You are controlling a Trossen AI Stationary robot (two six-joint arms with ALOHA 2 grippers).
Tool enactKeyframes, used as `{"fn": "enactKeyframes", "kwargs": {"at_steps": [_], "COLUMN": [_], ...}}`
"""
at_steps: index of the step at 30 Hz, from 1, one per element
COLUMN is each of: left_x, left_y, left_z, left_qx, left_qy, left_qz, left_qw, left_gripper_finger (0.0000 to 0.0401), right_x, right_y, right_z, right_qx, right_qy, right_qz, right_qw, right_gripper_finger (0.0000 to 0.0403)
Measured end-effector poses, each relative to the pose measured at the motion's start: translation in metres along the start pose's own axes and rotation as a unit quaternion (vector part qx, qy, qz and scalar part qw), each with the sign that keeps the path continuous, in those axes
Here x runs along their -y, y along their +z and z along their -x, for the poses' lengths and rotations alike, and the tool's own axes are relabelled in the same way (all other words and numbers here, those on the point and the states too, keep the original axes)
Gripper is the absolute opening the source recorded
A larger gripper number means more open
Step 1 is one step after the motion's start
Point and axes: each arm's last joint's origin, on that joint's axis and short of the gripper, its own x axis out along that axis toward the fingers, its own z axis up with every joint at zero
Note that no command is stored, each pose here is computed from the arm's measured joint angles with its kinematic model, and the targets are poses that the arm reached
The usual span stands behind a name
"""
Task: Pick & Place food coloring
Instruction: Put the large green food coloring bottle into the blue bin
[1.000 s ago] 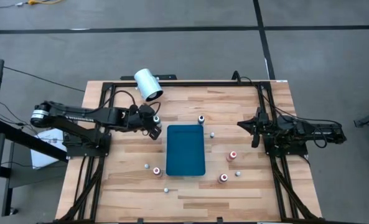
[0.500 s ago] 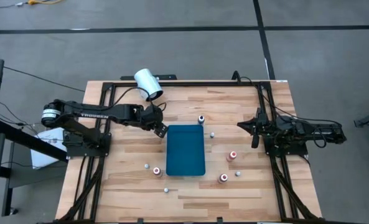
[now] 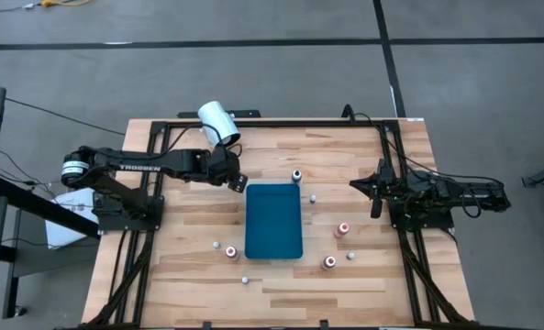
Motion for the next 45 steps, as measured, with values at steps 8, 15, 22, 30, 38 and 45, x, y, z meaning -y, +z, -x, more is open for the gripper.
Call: {"fn": "enactKeyframes", "kwargs": {"at_steps": [8,15,22,30,38,45], "left_x": [-0.002,-0.005,0.000,0.004,0.005,0.004], "left_y": [-0.001,-0.003,-0.007,-0.009,-0.009,-0.010], "left_z": [0.000,-0.004,-0.026,-0.043,-0.048,-0.047], "left_qx": [0.007,0.006,-0.012,-0.012,-0.009,-0.010], "left_qy": [0.019,0.050,0.069,0.078,0.076,0.082], "left_qz": [0.002,-0.006,-0.017,-0.020,-0.025,-0.026], "left_qw": [1.000,0.999,0.997,0.997,0.997,0.996], "left_gripper_finger": [0.0217,0.0217,0.0217,0.0217,0.0217,0.0207], "right_x": [0.000,0.000,0.000,0.000,0.000,0.000], "right_y": [0.000,0.000,0.000,0.000,0.000,0.000], "right_z": [0.000,0.000,0.000,0.000,0.000,0.000], "right_qx": [0.000,0.002,0.002,0.002,0.002,0.002], "right_qy": [0.000,0.000,0.000,0.000,0.000,0.000], "right_qz": [0.000,-0.001,-0.001,-0.005,-0.005,-0.005], "right_qw": [1.000,1.000,1.000,1.000,1.000,1.000], "right_gripper_finger": [0.0007,0.0007,0.0007,0.0007,0.0007,0.0007]}}
